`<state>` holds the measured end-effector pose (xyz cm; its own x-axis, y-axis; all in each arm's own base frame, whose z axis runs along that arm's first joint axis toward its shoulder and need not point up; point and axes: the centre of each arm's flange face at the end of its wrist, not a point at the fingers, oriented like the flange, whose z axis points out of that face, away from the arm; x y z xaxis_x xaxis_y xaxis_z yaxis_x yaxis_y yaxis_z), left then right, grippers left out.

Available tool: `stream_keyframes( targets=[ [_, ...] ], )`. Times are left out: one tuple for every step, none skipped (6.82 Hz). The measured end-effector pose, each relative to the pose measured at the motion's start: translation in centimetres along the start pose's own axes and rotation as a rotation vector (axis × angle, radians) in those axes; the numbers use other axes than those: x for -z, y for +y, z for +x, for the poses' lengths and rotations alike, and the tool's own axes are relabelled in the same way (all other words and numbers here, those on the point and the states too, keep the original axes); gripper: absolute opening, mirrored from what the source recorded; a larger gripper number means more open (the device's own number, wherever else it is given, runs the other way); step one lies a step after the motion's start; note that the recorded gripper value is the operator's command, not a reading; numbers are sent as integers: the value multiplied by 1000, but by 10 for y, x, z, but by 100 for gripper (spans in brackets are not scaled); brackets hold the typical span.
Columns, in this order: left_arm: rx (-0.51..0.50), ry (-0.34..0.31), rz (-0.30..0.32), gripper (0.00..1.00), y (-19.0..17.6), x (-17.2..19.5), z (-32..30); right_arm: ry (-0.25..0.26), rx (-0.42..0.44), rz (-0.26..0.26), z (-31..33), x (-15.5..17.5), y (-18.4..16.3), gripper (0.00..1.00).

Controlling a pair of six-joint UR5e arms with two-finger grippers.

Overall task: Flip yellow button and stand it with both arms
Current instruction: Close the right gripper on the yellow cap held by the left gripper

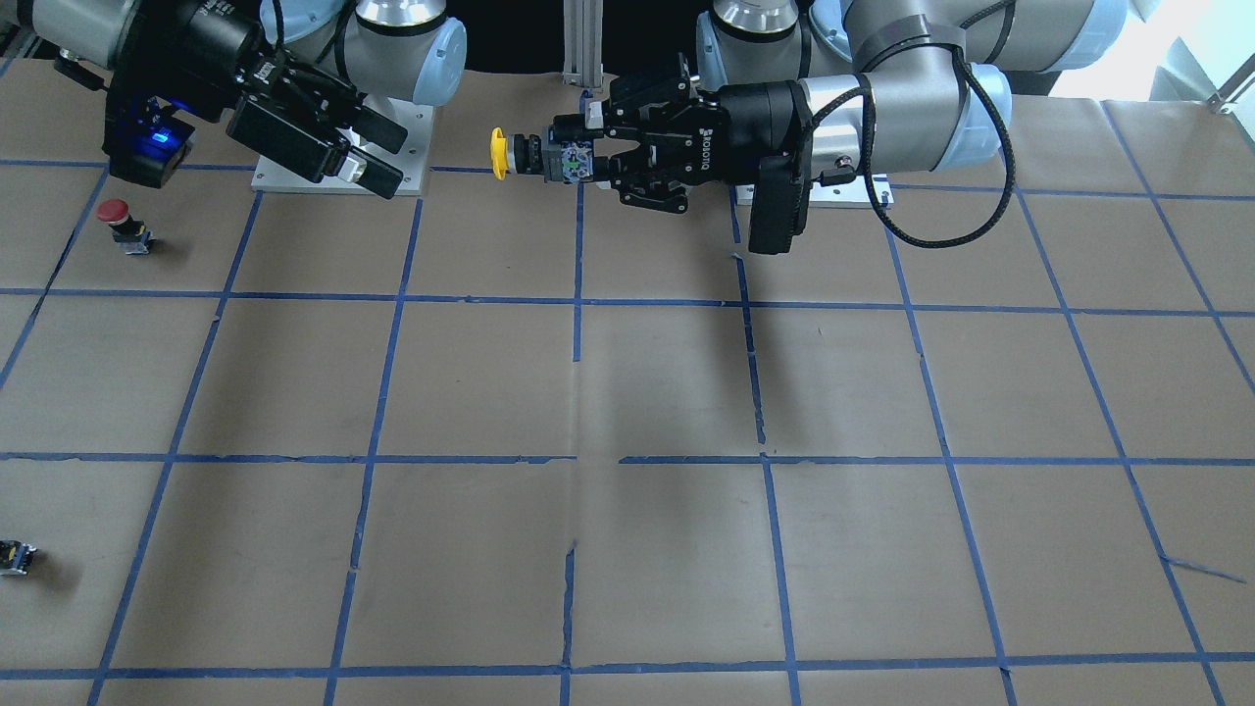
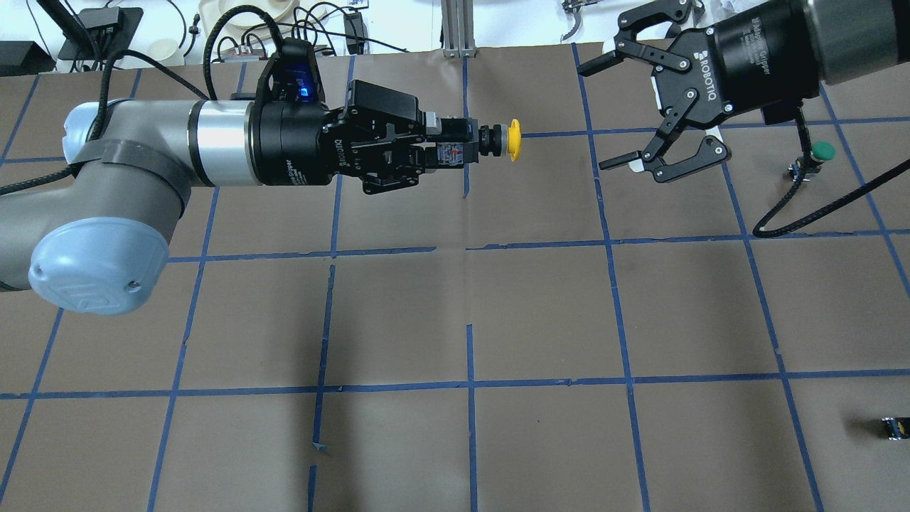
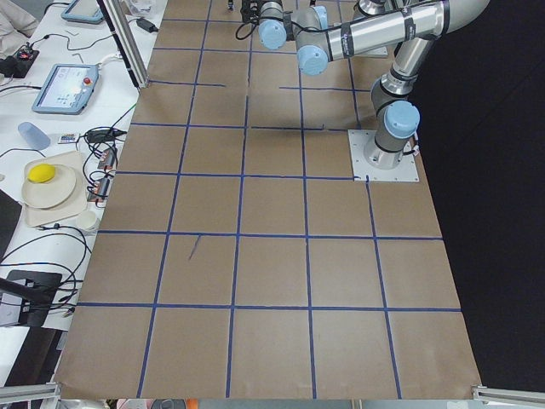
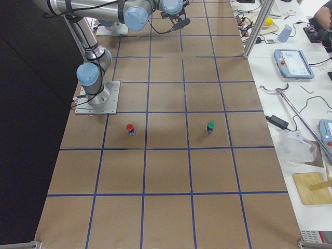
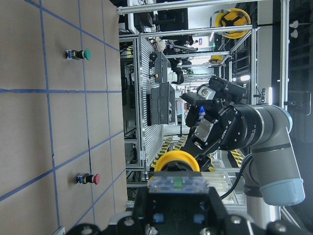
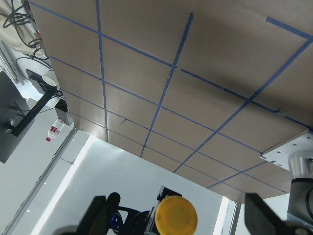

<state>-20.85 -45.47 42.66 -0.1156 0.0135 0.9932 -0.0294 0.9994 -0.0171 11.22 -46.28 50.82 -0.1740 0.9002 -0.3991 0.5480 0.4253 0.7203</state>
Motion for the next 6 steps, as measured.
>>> stream_keyframes(
  targets=[
    [1,4,0,7,1,0,0,7,-4,-21,1,-9,1,100],
    [-2,6,0,7,2,0,1,13,-2,-52,4,-22,4,100],
    [-3,7,1,7,2,0,2,14,1,-90,6,-34,9,100],
    [-2,7,1,7,2,0,2,17,1,-109,7,-41,13,100],
    [-2,7,1,7,2,-1,1,20,-1,-117,8,-43,14,100],
    [-4,7,1,7,3,-1,2,23,-5,-119,9,-45,13,100]
  ],
)
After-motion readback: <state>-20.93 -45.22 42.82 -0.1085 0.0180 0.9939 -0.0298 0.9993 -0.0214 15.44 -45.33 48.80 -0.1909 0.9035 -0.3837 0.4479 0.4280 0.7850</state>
